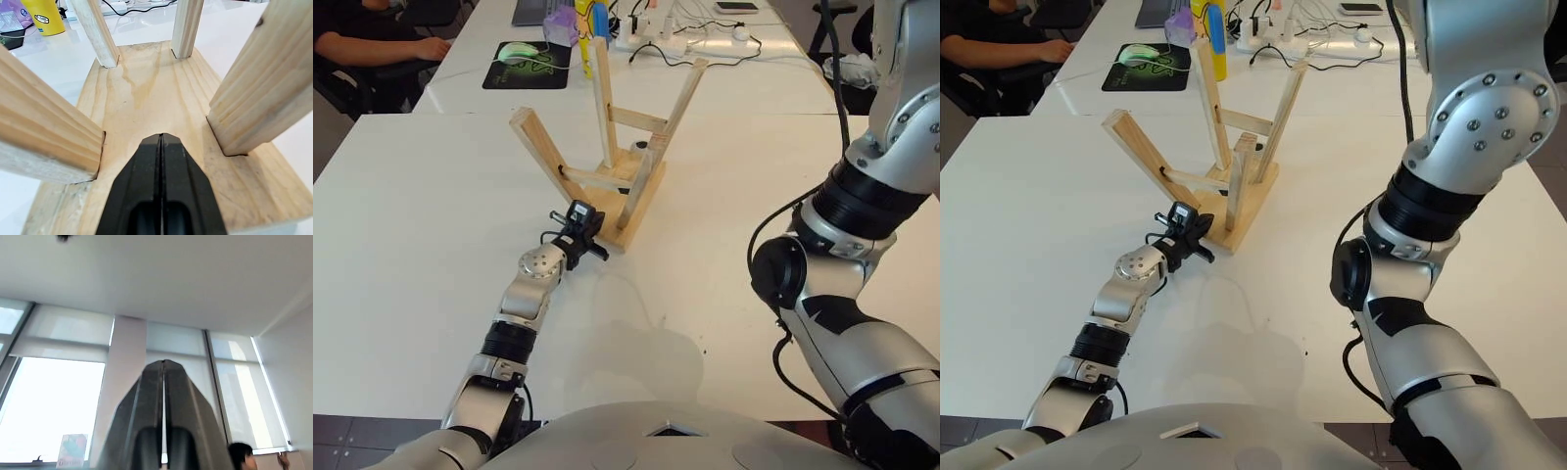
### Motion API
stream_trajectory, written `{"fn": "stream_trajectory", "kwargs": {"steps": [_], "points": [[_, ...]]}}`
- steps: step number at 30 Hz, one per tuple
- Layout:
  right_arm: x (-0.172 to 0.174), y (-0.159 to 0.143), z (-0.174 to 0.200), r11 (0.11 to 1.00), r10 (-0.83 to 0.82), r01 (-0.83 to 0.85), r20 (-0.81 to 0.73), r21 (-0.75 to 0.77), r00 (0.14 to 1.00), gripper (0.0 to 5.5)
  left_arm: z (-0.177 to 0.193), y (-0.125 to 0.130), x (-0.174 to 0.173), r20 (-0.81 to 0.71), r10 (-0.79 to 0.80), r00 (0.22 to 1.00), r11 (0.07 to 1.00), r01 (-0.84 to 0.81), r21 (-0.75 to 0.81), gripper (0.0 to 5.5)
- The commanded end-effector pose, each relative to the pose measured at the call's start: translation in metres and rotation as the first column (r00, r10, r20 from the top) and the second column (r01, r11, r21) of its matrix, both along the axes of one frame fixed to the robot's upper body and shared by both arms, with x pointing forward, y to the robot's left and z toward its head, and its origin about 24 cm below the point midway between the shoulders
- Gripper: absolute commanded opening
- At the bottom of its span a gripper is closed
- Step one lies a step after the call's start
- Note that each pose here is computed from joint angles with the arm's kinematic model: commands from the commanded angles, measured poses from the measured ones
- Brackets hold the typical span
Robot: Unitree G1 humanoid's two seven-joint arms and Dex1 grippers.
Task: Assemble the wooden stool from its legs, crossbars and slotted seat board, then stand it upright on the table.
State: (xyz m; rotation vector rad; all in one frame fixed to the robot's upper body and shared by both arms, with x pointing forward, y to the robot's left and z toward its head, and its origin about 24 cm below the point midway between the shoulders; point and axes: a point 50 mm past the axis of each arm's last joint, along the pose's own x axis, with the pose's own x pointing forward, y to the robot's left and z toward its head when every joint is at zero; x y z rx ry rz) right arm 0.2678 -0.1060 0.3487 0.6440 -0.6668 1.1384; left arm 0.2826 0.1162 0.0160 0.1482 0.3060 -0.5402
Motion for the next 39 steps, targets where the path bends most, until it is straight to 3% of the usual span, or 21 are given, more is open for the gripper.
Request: {"fn": "stream_trajectory", "kwargs": {"steps": [1, 3, 7, 10, 16, 18, 21, 24, 26, 29, 31, 34, 36, 39], "points": [[-0.021, 0.016, -0.258, 0.671, -0.411, -0.254, -0.635, -0.696, 0.654, 0.01, -0.049, 0.013, -0.035, -0.278, 0.021, 0.96, 0.996, 0.006, 0.094, 0.0], [-0.028, 0.01, -0.267, 0.659, -0.444, -0.252, -0.638, -0.708, 0.629, 0.01, -0.044, 0.017, -0.037, -0.268, 0.036, 0.963, 0.996, -0.012, 0.088, 0.0], [0.007, 0.024, -0.201, 0.768, -0.35, -0.07, -0.509, -0.637, 0.786, 0.01, -0.047, 0.018, -0.044, -0.283, 0.054, 0.958, 0.996, -0.03, 0.087, 0.0], [0.017, 0.022, -0.164, 0.872, -0.274, 0.025, -0.446, -0.489, 0.852, 0.01, -0.048, 0.018, -0.042, -0.289, 0.059, 0.955, 0.995, -0.035, 0.09, 0.0], [0.026, -0.017, -0.143, 0.976, -0.193, 0.113, -0.497, -0.187, 0.846, 0.01, -0.047, 0.019, -0.04, -0.28, 0.056, 0.958, 0.995, -0.031, 0.092, 0.0], [0.033, -0.031, -0.153, 0.957, -0.273, 0.173, -0.521, -0.232, 0.809, 0.01, -0.046, 0.02, -0.039, -0.271, 0.055, 0.961, 0.996, -0.033, 0.086, 0.0], [0.049, -0.048, -0.198, 0.829, -0.5, 0.212, -0.515, -0.518, 0.696, 0.01, -0.043, 0.022, -0.038, -0.248, 0.051, 0.967, 0.997, -0.034, 0.073, 0.0], [0.051, -0.045, -0.238, 0.689, -0.545, 0.118, -0.405, -0.715, 0.734, 0.01, -0.038, 0.023, -0.035, -0.224, 0.042, 0.974, 0.997, -0.027, 0.066, 0.0], [0.048, -0.035, -0.251, 0.659, -0.487, 0.06, -0.365, -0.75, 0.793, 0.01, -0.036, 0.023, -0.032, -0.218, 0.032, 0.975, 0.997, -0.018, 0.069, 0.0], [0.049, -0.032, -0.259, 0.648, -0.488, 0.074, -0.339, -0.758, 0.804, 0.01, -0.033, 0.024, -0.028, -0.204, 0.025, 0.979, 0.997, -0.01, 0.073, 0.0], [0.048, -0.039, -0.263, 0.621, -0.553, 0.117, -0.326, -0.775, 0.767, 0.01, -0.03, 0.025, -0.028, -0.191, 0.027, 0.981, 0.998, -0.014, 0.067, 0.0], [0.035, -0.047, -0.277, 0.592, -0.669, 0.158, -0.373, -0.79, 0.643, 0.01, -0.028, 0.027, -0.038, -0.186, 0.012, 0.982, 0.998, 0.0, 0.059, 0.0], [0.016, -0.041, -0.285, 0.593, -0.673, 0.125, -0.404, -0.796, 0.62, 0.01, -0.024, 0.03, -0.05, -0.176, 0.004, 0.984, 0.999, 0.005, 0.047, 0.0], [-0.002, -0.036, -0.292, 0.579, -0.696, 0.119, -0.412, -0.807, 0.588, 0.01, -0.001, 0.05, -0.057, -0.035, 0.11, 0.993, 0.994, -0.11, 0.006, 0.0]]}}
